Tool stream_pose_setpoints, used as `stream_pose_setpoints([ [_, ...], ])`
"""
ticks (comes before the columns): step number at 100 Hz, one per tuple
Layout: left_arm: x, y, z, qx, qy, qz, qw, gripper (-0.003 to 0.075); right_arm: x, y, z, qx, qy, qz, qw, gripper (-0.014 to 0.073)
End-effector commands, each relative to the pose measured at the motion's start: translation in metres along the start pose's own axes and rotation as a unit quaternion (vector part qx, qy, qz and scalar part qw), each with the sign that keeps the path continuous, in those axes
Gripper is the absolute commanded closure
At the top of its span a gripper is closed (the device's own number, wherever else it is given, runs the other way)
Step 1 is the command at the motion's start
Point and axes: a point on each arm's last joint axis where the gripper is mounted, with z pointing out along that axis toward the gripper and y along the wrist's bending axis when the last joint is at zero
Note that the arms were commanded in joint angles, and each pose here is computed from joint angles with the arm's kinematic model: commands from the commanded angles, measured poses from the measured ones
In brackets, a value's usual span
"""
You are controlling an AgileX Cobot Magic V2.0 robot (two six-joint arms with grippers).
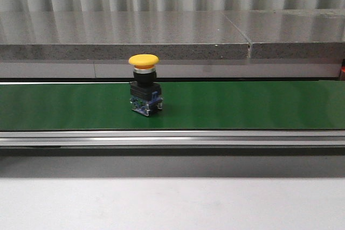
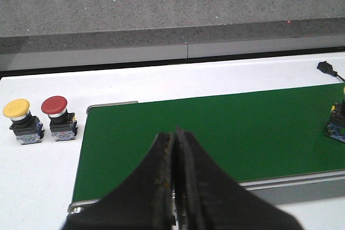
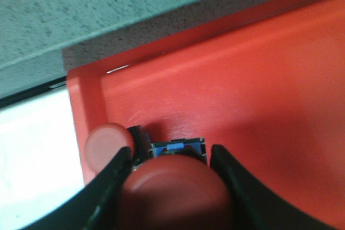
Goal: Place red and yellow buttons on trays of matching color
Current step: 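Lower the red button into the red tray and open the right gripper, then move the right gripper down onto the yellow button on the belt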
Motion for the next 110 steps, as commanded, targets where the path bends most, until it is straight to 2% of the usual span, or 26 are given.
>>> stream_pose_setpoints([
  [1, -0.015, 0.000, -0.004, 0.002, -0.049, -0.009, 0.999, 0.0740, -0.022, 0.004, -0.019, -0.001, -0.063, 0.001, 0.998, 0.0433],
  [53, -0.015, 0.000, -0.004, 0.002, -0.049, -0.009, 0.999, 0.0740, -0.025, -0.009, 0.034, 0.003, -0.051, 0.008, 0.999, 0.0432],
  [92, -0.015, 0.000, -0.004, 0.002, -0.049, -0.009, 0.999, 0.0740, -0.023, -0.015, 0.053, 0.005, -0.046, 0.011, 0.999, 0.0430],
  [99, -0.015, 0.000, -0.004, 0.002, -0.049, -0.009, 0.999, 0.0740, -0.022, -0.016, 0.054, 0.005, -0.044, 0.011, 0.999, 0.0411],
  [110, -0.015, 0.000, -0.004, 0.002, -0.049, -0.009, 0.999, 0.0740, -0.021, -0.016, 0.056, 0.004, -0.040, 0.011, 0.999, 0.0306],
])
